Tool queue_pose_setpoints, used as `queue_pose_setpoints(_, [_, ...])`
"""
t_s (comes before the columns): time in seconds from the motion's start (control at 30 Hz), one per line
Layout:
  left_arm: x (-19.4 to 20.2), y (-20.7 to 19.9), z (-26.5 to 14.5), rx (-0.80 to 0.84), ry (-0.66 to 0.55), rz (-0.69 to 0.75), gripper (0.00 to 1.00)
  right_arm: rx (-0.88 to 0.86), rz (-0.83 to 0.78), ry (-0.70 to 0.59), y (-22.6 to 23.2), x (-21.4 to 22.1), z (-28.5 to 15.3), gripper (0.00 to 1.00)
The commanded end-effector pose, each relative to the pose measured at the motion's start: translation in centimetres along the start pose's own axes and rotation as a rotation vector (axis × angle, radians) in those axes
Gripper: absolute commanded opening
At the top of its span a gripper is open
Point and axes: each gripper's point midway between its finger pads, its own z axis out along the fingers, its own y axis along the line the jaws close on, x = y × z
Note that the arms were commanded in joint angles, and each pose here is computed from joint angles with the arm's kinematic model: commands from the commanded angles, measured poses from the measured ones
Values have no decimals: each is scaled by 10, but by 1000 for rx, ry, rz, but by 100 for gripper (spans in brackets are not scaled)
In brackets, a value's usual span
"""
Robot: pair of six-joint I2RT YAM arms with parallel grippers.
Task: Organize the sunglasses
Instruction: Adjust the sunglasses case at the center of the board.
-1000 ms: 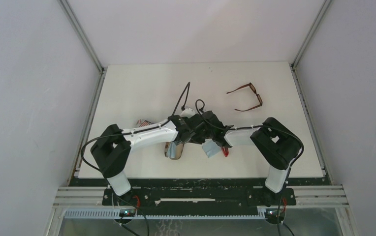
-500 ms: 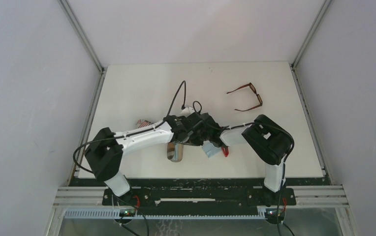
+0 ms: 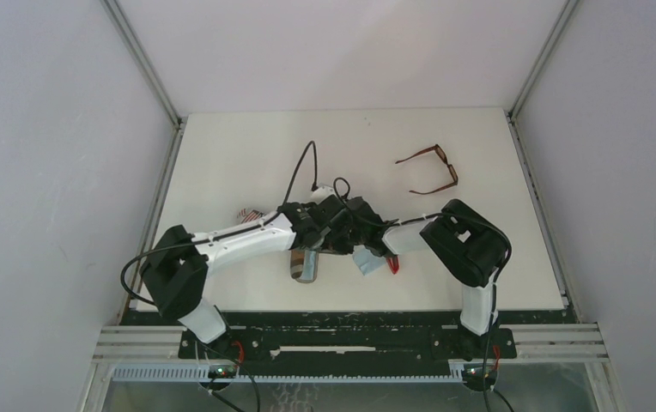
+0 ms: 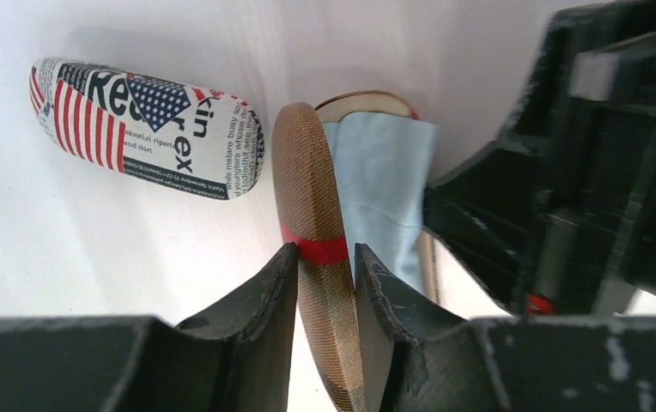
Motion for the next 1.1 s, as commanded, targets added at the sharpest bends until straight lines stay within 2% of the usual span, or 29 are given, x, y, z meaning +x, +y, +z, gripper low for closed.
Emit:
queue_pose_setpoints(0.0, [5, 13, 4, 2, -1, -55, 35, 76, -98, -60, 3, -15, -13, 0])
queue_pose_setpoints(0.1, [8, 16, 8, 23, 2, -82, 35, 129, -137, -59, -3, -15, -16, 0])
queue_pose_setpoints(0.3, [11, 14, 10, 117, -16, -158, 49, 158, -157, -57, -7, -14, -17, 0])
queue_pose_setpoints(0.6, [11, 18, 11, 275, -80, -331, 53, 196, -194, -62, -11, -16, -24, 0])
queue_pose_setpoints(0.7, [13, 16, 14, 346, -87, -407, 53, 208, -206, -61, -13, -16, -27, 0])
queue_pose_setpoints(0.83, [14, 15, 13, 377, -93, -426, 49, 206, -218, -60, -10, -16, -29, 1])
queue_pose_setpoints(1.07, [13, 8, 12, 414, -81, -410, 45, 190, -233, -64, -1, -18, -31, 12])
